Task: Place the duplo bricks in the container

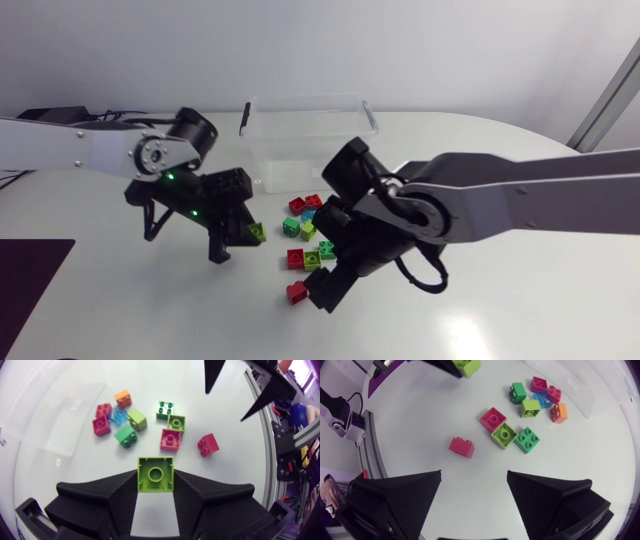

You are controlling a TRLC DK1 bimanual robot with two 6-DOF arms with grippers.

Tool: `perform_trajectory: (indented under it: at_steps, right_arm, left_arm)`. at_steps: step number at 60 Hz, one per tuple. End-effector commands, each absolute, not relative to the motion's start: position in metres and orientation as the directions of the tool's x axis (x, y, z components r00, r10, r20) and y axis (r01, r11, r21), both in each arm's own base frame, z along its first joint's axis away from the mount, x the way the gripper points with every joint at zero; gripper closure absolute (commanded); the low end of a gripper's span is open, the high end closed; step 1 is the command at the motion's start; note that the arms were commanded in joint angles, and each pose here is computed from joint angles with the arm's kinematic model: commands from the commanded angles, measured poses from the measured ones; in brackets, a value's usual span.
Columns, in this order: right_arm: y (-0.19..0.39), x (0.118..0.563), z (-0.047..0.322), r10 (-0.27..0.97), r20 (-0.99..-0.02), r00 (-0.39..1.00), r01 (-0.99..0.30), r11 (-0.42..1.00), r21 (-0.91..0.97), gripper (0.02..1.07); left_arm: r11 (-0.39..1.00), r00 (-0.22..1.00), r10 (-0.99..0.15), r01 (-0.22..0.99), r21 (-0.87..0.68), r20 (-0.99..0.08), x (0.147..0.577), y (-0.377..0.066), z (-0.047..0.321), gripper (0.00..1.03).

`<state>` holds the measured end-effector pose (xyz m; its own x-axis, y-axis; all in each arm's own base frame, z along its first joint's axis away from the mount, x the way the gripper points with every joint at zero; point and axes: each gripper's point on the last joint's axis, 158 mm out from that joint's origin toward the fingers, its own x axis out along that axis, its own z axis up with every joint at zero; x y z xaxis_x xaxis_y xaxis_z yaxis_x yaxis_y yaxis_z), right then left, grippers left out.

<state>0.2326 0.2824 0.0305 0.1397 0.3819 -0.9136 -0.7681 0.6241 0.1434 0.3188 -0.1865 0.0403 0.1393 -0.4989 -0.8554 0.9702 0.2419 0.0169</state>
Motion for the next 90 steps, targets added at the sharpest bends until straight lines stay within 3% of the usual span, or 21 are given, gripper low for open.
perform_trajectory:
  at_steps: [1, 11, 21, 40, 52, 64, 77, 87, 90]
  right_arm:
    - [0.295, 0.231, 0.021, 0.357, -0.928, 0.108, -0.754, 0.638, 0.158, 0.12]
    - [0.310, 0.226, 0.004, 0.315, -0.946, 0.074, -0.762, 0.630, 0.150, 0.12]
    - [0.315, 0.222, -0.010, 0.274, -0.961, 0.046, -0.767, 0.626, 0.142, 0.12]
    - [0.326, 0.226, -0.028, 0.224, -0.974, 0.016, -0.749, 0.648, 0.137, 0.17]
    - [0.324, 0.228, -0.032, 0.185, -0.983, 0.003, -0.726, 0.676, 0.125, 0.31]
    - [0.323, 0.231, -0.034, 0.159, -0.987, -0.008, -0.708, 0.696, 0.118, 0.32]
    - [0.325, 0.233, -0.040, 0.145, -0.989, -0.019, -0.691, 0.713, 0.118, 0.50]
    - [0.326, 0.234, -0.043, 0.142, -0.990, -0.015, -0.683, 0.721, 0.114, 0.79]
    - [0.325, 0.234, -0.043, 0.141, -0.990, -0.014, -0.682, 0.722, 0.113, 0.80]
  left_arm:
    - [0.283, 0.252, -0.551, 0.953, 0.107, -0.795, 0.345, -0.180, 0.094, 0.77]
    - [0.405, 0.396, -0.596, 0.899, 0.164, -0.698, 0.388, -0.156, 0.161, 0.77]
    - [0.500, 0.482, -0.613, 0.850, 0.165, -0.625, 0.422, -0.135, 0.197, 0.77]
    - [0.573, 0.553, -0.615, 0.803, 0.163, -0.563, 0.455, -0.131, 0.206, 0.77]
    - [0.582, 0.558, -0.625, 0.799, 0.151, -0.546, 0.478, -0.140, 0.207, 0.77]
    - [0.574, 0.555, -0.635, 0.804, 0.154, -0.537, 0.484, -0.149, 0.209, 0.77]
    - [0.571, 0.550, -0.634, 0.807, 0.149, -0.544, 0.485, -0.149, 0.204, 0.77]
    - [0.559, 0.540, -0.640, 0.815, 0.151, -0.546, 0.486, -0.154, 0.198, 0.77]
    - [0.558, 0.541, -0.643, 0.816, 0.152, -0.543, 0.488, -0.157, 0.198, 0.77]
